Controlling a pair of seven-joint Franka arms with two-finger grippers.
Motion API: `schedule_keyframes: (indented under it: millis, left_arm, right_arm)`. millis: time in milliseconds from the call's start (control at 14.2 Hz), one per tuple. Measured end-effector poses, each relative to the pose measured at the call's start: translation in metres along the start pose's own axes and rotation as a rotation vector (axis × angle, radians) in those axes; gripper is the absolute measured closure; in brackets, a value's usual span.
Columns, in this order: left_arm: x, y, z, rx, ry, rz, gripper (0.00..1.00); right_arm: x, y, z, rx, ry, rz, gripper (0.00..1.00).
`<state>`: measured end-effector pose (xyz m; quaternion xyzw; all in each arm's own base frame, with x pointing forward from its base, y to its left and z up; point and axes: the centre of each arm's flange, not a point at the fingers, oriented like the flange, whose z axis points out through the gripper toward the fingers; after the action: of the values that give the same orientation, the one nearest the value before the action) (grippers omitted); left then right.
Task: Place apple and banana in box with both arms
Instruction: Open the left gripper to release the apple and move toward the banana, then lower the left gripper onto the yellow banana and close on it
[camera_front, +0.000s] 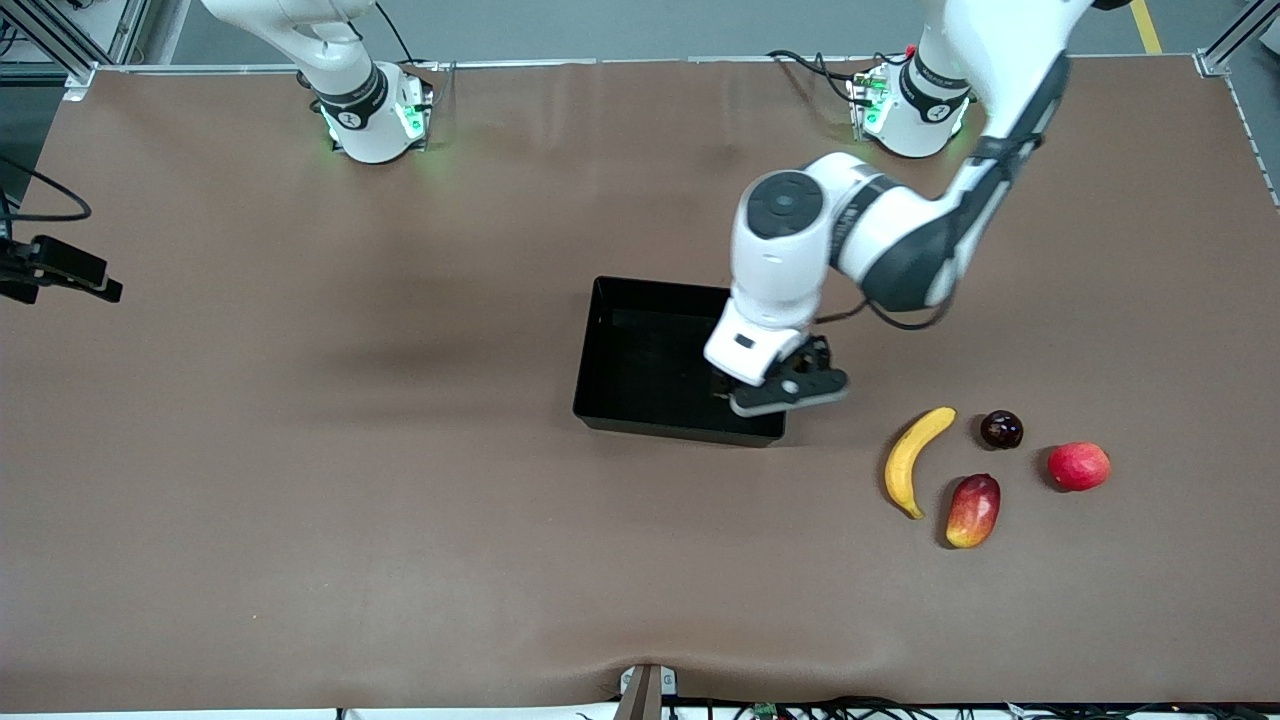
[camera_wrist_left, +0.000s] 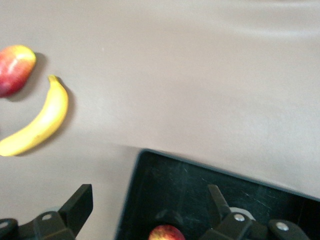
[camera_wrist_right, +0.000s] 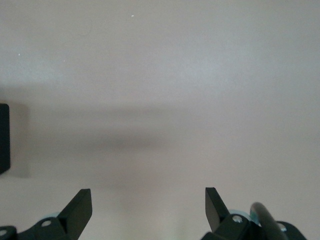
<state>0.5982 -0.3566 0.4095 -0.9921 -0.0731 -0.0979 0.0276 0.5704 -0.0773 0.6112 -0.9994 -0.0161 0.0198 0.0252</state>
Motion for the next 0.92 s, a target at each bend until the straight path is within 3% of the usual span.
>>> schedule_keyframes:
  millis: [424, 918]
  left_arm:
    - [0.067, -0.096, 0.011, 0.0, -0.045, 0.095, 0.0]
    - [0.103, -0.217, 0.095, -0.001, -0.182, 0.411, 0.0]
  right_arm:
    - [-0.018, 0.023, 0.015, -0.009, -0.005, 0.0, 0.0]
    - [-0.029, 0.017, -0.004, -0.011, 0.043, -0.014, 0.0]
